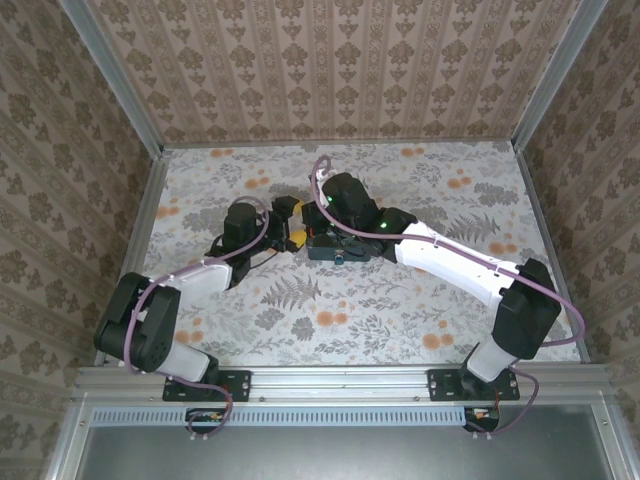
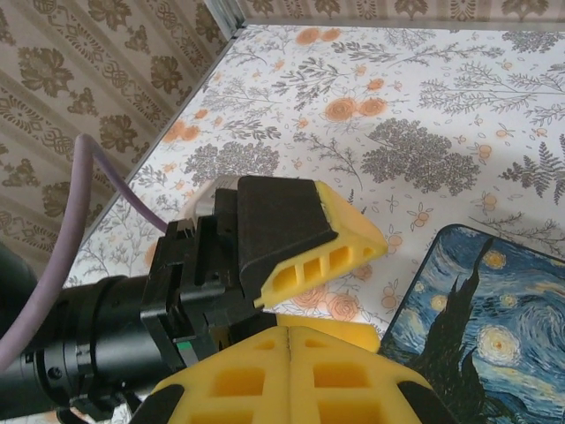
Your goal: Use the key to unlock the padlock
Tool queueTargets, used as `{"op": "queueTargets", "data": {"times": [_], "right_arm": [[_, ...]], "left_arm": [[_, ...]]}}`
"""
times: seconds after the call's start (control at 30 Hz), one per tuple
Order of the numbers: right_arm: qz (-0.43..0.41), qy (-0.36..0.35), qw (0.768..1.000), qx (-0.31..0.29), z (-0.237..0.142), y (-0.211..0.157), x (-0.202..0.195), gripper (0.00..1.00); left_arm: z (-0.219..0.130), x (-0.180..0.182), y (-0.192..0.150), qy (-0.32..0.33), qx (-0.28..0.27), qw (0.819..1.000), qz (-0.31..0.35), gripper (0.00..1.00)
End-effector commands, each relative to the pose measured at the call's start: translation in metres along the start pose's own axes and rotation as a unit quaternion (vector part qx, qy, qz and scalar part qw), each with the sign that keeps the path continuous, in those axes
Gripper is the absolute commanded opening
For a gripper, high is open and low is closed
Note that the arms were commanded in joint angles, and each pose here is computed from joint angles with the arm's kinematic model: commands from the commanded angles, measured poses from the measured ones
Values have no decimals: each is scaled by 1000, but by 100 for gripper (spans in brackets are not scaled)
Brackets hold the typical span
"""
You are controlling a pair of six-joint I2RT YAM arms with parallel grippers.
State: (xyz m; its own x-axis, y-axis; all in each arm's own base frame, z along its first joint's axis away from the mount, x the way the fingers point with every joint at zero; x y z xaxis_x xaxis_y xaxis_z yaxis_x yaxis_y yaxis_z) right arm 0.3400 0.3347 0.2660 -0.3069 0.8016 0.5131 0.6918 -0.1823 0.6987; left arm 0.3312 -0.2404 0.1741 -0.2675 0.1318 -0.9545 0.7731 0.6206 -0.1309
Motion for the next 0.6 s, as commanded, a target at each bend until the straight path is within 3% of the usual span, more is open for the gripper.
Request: {"op": "queueTargets", "data": {"times": [0.0, 0.3, 0.57], "right_arm": [[-4, -5, 1000, -29, 5, 14, 0, 0], [-1, -11, 999, -32, 15, 12, -7, 0], [3, -13, 1000, -28, 21, 6, -13, 0]], "left_arm": [[3, -5, -6, -27, 3, 999, -28, 76], [10, -5, -14, -41, 8, 998, -39, 76], [14, -13, -14, -62, 7, 997, -43, 68]]}}
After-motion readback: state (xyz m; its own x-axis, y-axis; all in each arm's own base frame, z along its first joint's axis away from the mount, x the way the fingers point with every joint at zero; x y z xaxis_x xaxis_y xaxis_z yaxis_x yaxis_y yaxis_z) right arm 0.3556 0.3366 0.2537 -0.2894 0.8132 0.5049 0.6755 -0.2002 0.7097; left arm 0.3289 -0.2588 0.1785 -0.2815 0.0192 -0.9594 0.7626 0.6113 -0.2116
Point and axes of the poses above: each hand's point on the last joint's axis, 136 mm out from that joint toward the fingers, its own z axis out along the fingers, its own x axis along the line the jaws close on, y = z × x, the point moved 2 cm from there along -z, back along the fingers, and after that the axes turned 13 degrees about z, right-handed, at the moved point
